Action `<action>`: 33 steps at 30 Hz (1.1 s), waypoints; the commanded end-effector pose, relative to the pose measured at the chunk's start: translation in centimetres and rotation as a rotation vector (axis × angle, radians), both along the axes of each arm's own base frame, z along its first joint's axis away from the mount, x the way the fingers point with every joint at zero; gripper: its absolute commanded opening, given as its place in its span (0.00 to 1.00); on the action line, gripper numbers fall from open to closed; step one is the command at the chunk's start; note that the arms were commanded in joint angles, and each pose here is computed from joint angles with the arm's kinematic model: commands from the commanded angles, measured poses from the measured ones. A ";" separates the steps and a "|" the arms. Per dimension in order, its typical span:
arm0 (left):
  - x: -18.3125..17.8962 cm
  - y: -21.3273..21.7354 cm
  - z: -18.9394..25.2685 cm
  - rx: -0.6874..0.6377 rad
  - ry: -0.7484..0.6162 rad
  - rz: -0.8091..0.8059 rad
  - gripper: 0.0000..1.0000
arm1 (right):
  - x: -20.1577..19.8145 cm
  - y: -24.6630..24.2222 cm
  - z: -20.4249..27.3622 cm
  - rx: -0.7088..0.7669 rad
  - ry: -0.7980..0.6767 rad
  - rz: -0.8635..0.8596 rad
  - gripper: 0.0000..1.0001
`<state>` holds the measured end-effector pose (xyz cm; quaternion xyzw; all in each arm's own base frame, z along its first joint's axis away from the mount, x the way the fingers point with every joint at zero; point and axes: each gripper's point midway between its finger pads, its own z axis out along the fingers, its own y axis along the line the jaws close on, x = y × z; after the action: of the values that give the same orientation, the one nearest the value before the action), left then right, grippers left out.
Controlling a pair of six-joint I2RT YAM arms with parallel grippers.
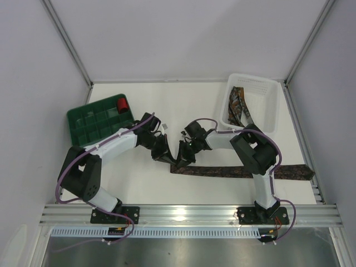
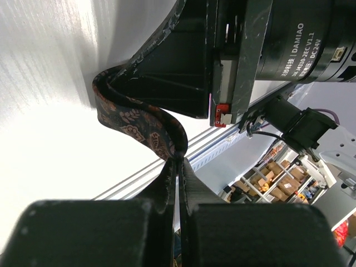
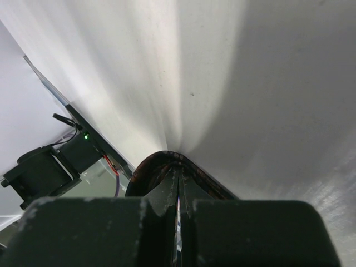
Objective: Roll the ties
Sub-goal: Roll the tie
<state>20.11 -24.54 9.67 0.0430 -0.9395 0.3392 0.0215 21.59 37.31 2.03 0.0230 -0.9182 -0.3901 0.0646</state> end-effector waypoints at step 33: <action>-0.4 -3.3 -1.1 0.005 0.007 -0.066 0.01 | 0.6 -1.9 2.0 -0.019 -0.031 0.043 0.03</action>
<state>18.74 -27.02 7.76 0.0147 -0.9429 0.3283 0.0535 21.25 35.69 1.99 0.0343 -0.9192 -0.3822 0.0881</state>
